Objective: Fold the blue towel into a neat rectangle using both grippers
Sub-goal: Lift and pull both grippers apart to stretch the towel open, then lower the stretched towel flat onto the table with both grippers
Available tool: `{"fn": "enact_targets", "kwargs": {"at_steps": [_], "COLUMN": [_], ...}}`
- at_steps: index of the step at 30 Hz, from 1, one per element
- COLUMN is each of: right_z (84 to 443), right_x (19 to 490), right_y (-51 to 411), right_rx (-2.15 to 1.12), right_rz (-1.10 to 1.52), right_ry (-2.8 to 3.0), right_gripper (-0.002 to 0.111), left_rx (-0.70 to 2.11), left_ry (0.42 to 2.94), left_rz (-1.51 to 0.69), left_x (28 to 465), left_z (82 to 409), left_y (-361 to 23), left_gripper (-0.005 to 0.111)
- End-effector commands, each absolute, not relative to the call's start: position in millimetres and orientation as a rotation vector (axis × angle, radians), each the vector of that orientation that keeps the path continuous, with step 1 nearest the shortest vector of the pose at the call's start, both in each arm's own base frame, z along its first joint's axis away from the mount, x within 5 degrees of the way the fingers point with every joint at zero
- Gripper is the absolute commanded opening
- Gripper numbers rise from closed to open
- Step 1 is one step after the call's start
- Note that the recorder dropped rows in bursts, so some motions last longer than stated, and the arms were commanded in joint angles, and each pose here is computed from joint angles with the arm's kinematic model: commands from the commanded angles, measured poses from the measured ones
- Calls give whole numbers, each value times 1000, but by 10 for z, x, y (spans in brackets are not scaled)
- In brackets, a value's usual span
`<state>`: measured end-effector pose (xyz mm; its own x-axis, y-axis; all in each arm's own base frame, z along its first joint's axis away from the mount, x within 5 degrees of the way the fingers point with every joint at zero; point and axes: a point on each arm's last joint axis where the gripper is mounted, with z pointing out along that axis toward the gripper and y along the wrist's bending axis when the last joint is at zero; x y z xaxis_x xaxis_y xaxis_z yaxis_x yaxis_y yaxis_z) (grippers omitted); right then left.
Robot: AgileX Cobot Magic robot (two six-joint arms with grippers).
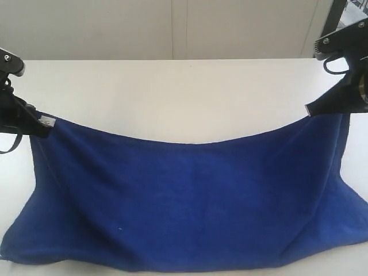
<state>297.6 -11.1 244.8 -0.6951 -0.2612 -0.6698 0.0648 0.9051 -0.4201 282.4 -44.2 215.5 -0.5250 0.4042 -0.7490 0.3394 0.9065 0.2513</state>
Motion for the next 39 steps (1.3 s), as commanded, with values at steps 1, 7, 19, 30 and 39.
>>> {"fn": "enact_targets", "kwargs": {"at_steps": [1, 7, 19, 30, 39], "right_z": [2318, 2081, 1674, 1357, 1298], "right_x": [3151, 3400, 3930, 4277, 4357], "right_y": [-182, -422, -560, -633, -706], "right_rx": [-128, -51, -127, -126, -109], "right_rz": [-550, -563, -553, -605, -584], "right_ry": [2302, 2364, 2395, 2426, 2420], "right_gripper": [0, 0, 0, 0, 0], "left_rx": [505, 466, 399, 379, 378], "left_ry": [2129, 2093, 2123, 2132, 2127], "left_rz": [93, 82, 123, 113, 114], "left_x": [2950, 3139, 3761, 3969, 4096], "left_z": [2035, 1863, 1663, 1466, 1391], "left_y": [-426, -449, -336, -352, -364], "left_gripper": [0, 0, 0, 0, 0]}}
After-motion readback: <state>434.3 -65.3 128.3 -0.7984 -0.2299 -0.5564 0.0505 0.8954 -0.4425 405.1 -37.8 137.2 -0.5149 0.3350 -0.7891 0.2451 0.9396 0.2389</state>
